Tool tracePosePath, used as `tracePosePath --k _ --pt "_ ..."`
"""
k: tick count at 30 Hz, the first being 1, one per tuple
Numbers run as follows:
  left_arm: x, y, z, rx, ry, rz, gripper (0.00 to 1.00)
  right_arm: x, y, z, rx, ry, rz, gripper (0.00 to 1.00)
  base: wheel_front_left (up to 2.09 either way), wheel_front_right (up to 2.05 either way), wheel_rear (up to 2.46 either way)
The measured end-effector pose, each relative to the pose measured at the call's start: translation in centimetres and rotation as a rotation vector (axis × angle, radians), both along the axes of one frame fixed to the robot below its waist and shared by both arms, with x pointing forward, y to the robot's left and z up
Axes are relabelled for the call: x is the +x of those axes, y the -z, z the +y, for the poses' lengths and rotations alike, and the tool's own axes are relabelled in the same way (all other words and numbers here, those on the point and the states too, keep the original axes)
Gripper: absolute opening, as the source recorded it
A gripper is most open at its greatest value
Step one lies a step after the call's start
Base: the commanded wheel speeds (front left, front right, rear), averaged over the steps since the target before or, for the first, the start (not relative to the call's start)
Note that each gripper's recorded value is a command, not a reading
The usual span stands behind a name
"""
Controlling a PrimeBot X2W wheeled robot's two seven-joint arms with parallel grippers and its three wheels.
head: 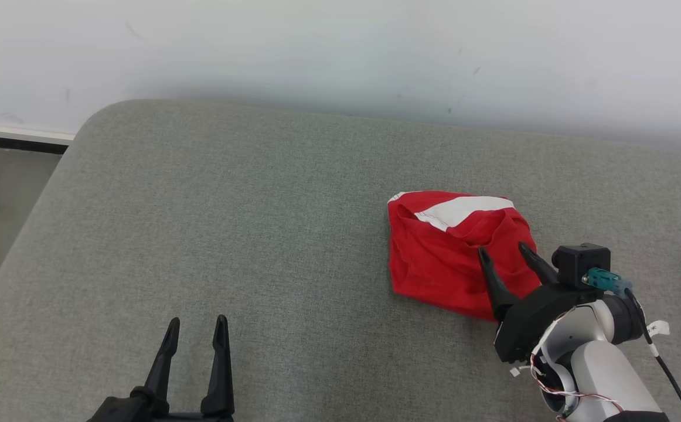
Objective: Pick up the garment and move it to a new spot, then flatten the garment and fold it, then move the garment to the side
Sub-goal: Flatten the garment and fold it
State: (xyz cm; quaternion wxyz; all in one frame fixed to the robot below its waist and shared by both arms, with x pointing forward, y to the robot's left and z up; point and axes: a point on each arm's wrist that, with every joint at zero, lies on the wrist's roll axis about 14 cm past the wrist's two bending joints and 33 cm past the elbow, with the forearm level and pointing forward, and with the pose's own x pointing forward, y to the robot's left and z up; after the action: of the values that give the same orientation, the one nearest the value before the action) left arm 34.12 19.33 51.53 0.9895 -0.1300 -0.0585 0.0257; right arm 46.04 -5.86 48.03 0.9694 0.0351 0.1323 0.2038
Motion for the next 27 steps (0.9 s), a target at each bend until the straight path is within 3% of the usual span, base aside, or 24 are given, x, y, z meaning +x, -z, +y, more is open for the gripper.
tracePosePath --k 14,20,27 --pt "0.2 0.2 -0.2 0.001 0.007 0.007 1.00 1.3 0.5 -2.3 0.009 0.105 0.018 1.00 0.00 0.00 0.00" --pt "0.1 0.3 -0.1 0.001 0.002 0.011 1.00 1.5 0.7 -0.5 0.088 0.076 0.041 1.00 0.00 0.00 0.00" --pt "0.0 0.4 -0.1 0.001 0.003 0.014 1.00 1.4 1.6 0.3 0.085 0.056 0.068 1.00 0.00 0.00 0.00"
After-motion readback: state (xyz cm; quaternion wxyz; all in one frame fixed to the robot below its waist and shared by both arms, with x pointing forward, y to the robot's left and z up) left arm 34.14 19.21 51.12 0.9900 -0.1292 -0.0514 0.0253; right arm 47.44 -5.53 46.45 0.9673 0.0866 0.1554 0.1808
